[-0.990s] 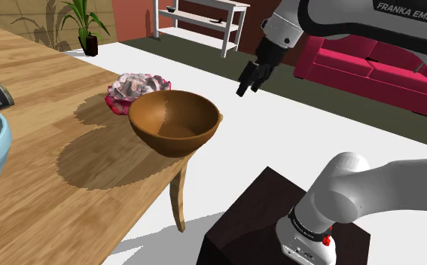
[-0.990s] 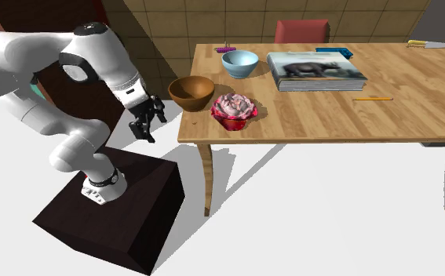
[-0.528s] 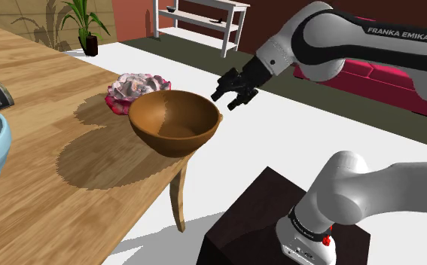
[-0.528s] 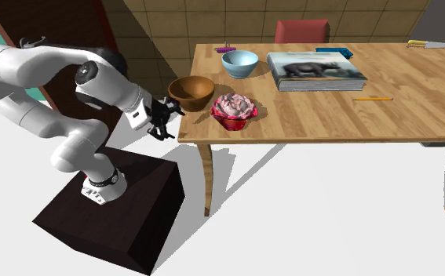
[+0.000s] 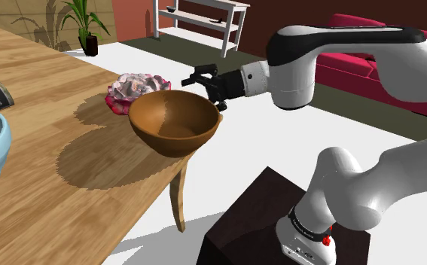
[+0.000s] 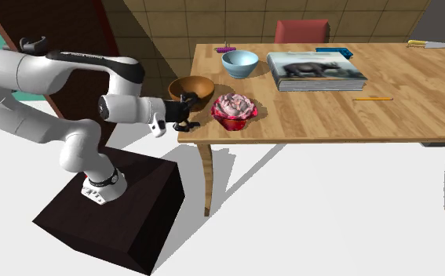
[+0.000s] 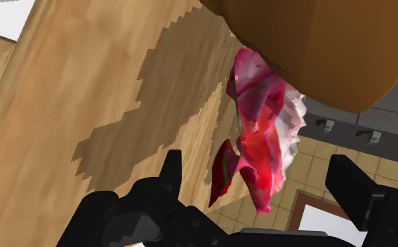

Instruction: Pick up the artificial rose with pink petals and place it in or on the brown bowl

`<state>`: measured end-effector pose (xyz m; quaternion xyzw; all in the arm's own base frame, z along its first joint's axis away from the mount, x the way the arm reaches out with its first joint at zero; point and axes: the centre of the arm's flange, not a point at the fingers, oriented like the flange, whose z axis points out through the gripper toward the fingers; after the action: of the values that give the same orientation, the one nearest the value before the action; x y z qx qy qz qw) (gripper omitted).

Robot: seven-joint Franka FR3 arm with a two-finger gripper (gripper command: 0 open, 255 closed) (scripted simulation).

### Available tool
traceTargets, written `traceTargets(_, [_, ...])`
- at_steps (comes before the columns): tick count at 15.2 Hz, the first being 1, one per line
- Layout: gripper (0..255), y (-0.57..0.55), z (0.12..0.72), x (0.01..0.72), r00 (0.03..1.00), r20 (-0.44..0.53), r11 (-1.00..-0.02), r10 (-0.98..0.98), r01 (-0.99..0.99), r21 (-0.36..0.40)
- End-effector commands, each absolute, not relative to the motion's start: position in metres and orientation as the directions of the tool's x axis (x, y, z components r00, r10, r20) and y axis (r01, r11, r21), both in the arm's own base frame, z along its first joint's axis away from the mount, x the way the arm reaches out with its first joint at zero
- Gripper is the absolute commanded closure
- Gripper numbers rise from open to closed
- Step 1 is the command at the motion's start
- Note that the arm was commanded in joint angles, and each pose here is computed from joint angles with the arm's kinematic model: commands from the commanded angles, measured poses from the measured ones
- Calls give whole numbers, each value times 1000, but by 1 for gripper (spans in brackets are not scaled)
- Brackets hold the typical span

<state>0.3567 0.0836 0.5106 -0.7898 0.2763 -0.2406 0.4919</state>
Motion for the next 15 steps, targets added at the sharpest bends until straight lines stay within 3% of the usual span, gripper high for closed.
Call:
traceTargets(1, [0,100,500,364,665,21,-211,-747,-207,-955])
traceTargets(15, [0,126,488,393,664,21,-211,-747,-207,-955])
